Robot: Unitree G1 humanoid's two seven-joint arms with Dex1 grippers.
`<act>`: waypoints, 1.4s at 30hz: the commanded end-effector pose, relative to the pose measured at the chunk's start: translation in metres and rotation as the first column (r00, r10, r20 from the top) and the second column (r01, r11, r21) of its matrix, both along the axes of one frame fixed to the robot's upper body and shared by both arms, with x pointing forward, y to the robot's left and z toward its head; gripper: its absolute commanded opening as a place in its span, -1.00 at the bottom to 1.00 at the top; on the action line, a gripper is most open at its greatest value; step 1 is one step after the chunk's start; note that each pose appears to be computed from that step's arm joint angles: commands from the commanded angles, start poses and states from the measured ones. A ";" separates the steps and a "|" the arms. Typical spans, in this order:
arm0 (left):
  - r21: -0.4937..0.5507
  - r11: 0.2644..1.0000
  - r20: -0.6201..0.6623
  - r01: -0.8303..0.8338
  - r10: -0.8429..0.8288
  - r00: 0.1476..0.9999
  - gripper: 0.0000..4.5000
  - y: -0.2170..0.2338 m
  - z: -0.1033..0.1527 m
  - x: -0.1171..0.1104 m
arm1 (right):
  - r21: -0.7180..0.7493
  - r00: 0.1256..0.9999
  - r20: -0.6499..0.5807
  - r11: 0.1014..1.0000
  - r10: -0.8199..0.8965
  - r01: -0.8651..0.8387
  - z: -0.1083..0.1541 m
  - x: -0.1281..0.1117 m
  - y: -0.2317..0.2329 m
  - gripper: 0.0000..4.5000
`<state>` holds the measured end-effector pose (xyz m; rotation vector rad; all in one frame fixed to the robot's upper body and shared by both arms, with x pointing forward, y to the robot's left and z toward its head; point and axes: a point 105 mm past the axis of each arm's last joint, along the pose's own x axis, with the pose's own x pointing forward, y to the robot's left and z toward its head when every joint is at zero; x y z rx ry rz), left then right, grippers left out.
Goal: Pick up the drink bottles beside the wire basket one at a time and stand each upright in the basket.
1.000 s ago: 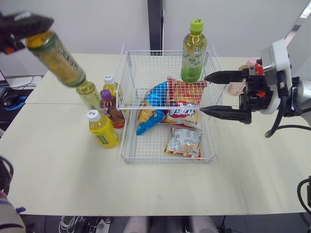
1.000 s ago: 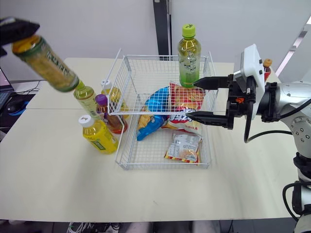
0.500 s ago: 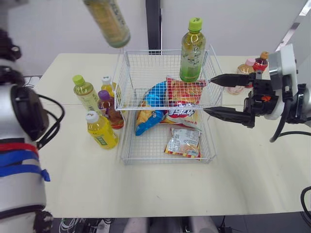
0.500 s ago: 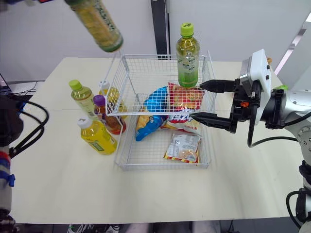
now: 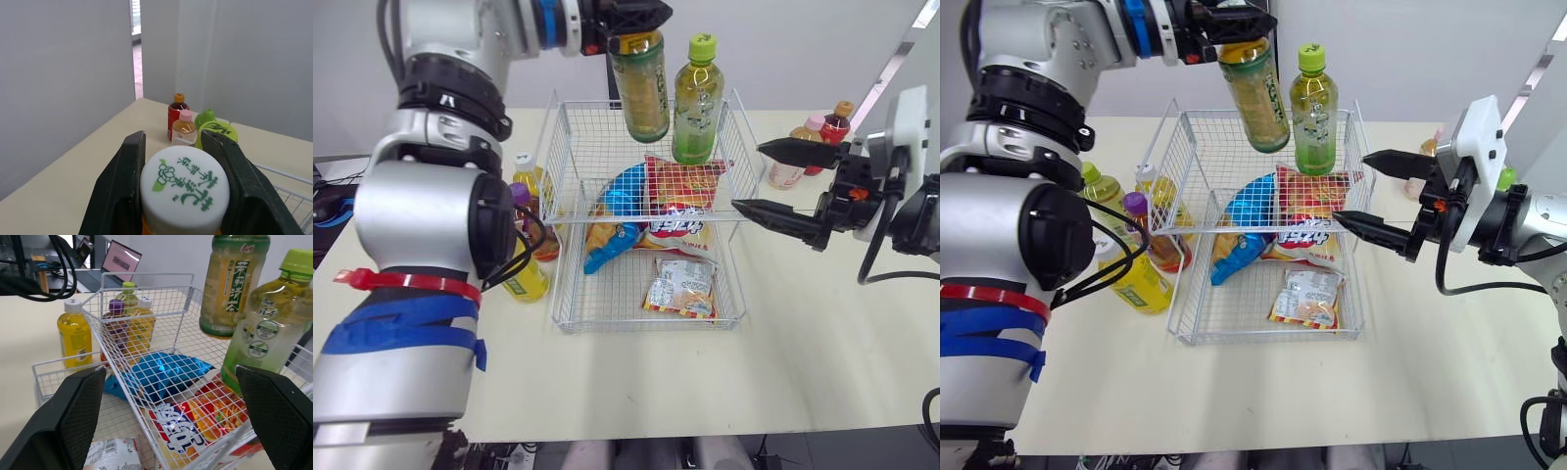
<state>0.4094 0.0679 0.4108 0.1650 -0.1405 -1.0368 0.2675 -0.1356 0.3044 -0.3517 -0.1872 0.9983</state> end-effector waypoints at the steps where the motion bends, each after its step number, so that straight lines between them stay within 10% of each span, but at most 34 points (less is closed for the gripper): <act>1: -0.022 1.000 0.067 0.022 -0.021 0.998 -0.39 -0.006 0.016 -0.007 | 0.018 0.996 0.082 1.000 -0.017 0.015 0.015 -0.006 -0.003 1.00; 16: 0.043 0.999 0.052 -0.012 0.009 0.999 -0.39 -0.010 -0.008 0.005 | 0.020 0.997 0.078 1.000 -0.017 0.015 0.012 -0.007 -0.004 1.00; 26: 0.052 0.998 0.071 0.035 -0.039 0.997 0.99 -0.001 0.003 -0.006 | 0.024 0.997 0.081 1.000 -0.016 0.014 0.013 -0.010 -0.003 1.00; 42: 0.003 0.990 0.188 -0.143 0.140 0.972 1.00 0.101 0.029 -0.049 | 0.051 0.993 0.113 0.998 0.019 -0.025 0.021 -0.004 0.002 1.00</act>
